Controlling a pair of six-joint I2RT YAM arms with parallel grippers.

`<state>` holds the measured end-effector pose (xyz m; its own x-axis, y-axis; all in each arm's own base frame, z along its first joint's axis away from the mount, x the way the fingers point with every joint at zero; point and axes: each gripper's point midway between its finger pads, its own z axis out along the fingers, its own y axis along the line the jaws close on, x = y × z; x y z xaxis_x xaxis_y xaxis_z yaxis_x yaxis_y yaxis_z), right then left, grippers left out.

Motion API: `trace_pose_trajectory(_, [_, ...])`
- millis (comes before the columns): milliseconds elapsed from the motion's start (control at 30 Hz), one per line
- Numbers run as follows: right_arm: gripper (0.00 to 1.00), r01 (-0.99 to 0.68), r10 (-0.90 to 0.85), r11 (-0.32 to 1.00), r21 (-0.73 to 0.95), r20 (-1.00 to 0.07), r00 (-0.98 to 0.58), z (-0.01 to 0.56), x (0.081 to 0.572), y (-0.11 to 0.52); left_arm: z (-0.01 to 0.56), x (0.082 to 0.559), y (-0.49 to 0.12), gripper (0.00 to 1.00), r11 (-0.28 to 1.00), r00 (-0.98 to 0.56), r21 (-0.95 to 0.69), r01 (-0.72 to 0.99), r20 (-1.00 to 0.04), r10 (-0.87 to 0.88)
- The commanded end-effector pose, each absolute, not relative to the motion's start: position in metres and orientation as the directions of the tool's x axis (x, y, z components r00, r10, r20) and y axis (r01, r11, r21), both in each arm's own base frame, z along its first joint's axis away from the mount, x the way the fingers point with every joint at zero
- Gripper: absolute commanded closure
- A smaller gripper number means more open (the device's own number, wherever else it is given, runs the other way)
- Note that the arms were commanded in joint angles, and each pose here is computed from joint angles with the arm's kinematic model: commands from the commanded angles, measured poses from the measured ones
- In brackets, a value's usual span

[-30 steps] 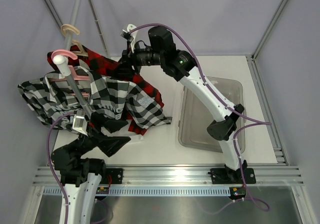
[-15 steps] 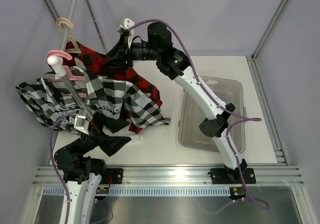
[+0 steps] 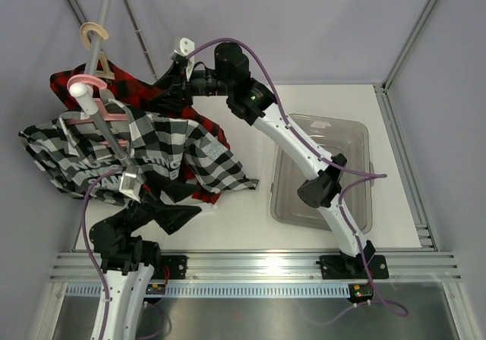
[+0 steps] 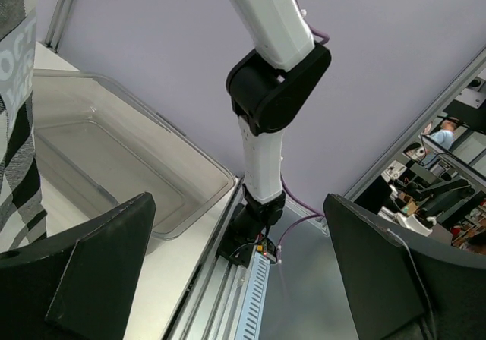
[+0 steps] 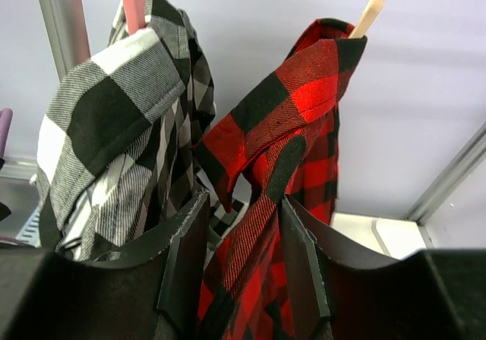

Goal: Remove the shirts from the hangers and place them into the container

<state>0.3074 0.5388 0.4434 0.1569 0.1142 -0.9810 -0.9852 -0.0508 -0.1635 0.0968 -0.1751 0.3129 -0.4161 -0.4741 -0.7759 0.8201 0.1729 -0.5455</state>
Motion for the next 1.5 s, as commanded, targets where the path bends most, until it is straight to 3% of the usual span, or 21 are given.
trace_pose_trajectory(0, [1.00,-0.952,0.159,-0.051,-0.300,-0.944,0.289,0.487,0.277,0.520,0.313,0.090,-0.177,0.01,0.152,-0.404,-0.519,0.842,-0.790,-0.461])
trace_pose_trajectory(267, [1.00,-0.939,-0.062,0.113,-0.325,-0.945,0.320,0.449,0.309,0.502,0.308,0.089,-0.177,0.01,0.151,-0.413,-0.522,0.839,-0.794,-0.447])
trace_pose_trajectory(300, [0.86,-0.933,-0.081,0.135,-0.333,-0.942,0.325,0.448,0.313,0.500,0.307,0.088,-0.178,0.01,0.148,-0.418,-0.524,0.839,-0.794,-0.441])
trace_pose_trajectory(333, [0.65,-0.934,-0.100,0.137,-0.329,-0.943,0.317,0.445,0.314,0.497,0.306,0.088,-0.178,0.01,0.151,-0.416,-0.523,0.839,-0.795,-0.442])
trace_pose_trajectory(367, [0.56,-0.933,-0.113,0.144,-0.330,-0.942,0.316,0.442,0.316,0.496,0.306,0.089,-0.178,0.01,0.153,-0.415,-0.523,0.838,-0.795,-0.443])
trace_pose_trajectory(400, [0.55,-0.929,-0.118,0.151,-0.337,-0.940,0.321,0.442,0.317,0.495,0.306,0.089,-0.178,0.01,0.152,-0.415,-0.523,0.838,-0.794,-0.443])
trace_pose_trajectory(533, [0.35,-0.911,-0.152,0.234,-0.340,-0.938,0.311,0.441,0.331,0.489,0.303,0.092,-0.178,0.01,0.156,-0.423,-0.532,0.832,-0.791,-0.441])
trace_pose_trajectory(633, [0.30,-0.895,-0.163,0.300,-0.331,-0.942,0.294,0.450,0.337,0.479,0.300,0.093,-0.178,0.01,0.154,-0.432,-0.539,0.828,-0.788,-0.438])
trace_pose_trajectory(900, [0.28,-0.868,-0.174,0.386,-0.313,-0.949,0.264,0.473,0.327,0.445,0.296,0.095,-0.178,0.01,0.156,-0.434,-0.544,0.825,-0.785,-0.442])
trace_pose_trajectory(1033, [0.33,-0.860,-0.182,0.401,-0.314,-0.948,0.261,0.469,0.325,0.437,0.296,0.094,-0.178,0.01,0.153,-0.434,-0.542,0.826,-0.785,-0.442])
trace_pose_trajectory(1200, [0.40,-0.877,-0.211,0.373,-0.304,-0.948,0.239,0.449,0.327,0.444,0.294,0.095,-0.178,0.01,0.154,-0.437,-0.546,0.824,-0.784,-0.442])
trace_pose_trajectory(1467, [0.39,-0.900,-0.205,0.332,-0.281,-0.953,0.222,0.441,0.325,0.456,0.292,0.095,-0.179,0.01,0.152,-0.444,-0.547,0.823,-0.787,-0.429])
